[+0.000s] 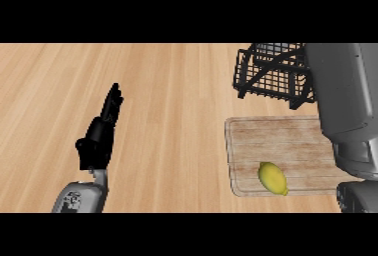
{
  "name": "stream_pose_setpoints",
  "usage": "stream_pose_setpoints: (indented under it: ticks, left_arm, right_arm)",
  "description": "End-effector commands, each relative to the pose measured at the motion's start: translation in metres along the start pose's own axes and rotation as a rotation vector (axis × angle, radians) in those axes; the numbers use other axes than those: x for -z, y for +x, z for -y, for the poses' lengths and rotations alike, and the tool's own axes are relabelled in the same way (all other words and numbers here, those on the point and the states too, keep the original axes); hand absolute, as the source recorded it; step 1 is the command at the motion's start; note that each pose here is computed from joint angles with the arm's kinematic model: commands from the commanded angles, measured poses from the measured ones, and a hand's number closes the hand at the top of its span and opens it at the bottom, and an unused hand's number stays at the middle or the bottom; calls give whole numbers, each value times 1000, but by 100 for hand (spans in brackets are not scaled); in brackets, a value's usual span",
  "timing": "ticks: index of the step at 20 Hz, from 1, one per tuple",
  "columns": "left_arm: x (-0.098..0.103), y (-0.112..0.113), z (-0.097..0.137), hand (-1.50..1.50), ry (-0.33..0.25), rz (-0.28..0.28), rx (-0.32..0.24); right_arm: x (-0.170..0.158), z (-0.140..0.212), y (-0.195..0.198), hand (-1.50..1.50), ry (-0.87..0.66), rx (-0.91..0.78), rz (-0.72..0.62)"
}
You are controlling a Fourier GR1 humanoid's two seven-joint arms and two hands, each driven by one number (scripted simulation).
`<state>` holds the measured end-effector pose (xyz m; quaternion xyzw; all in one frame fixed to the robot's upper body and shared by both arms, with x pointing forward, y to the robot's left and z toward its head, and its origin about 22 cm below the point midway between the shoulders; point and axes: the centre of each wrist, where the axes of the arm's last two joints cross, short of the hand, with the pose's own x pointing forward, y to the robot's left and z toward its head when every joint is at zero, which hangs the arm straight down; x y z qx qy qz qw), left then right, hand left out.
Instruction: Pick the tomato from the cutting board and place it in the tiered basket
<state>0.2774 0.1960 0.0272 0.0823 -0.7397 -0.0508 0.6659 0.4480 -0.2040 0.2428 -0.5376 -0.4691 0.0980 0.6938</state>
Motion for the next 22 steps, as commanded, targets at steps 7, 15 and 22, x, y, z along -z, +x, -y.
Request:
stream_pose_setpoints:
  ticks: [7,15,22]
  left_arm:
    - [-15,-7,-12,0,24,-20,-5]
    - [-4,0,-16,0,66,-41,10]
    - [-11,-5,-20,0,89,-36,3]
  right_arm:
    - [13,51,-50,-150,-247,293,-139]
    - [-13,91,-143,-150,-266,552,-225]
    - [-76,129,-244,-150,-255,531,-143]
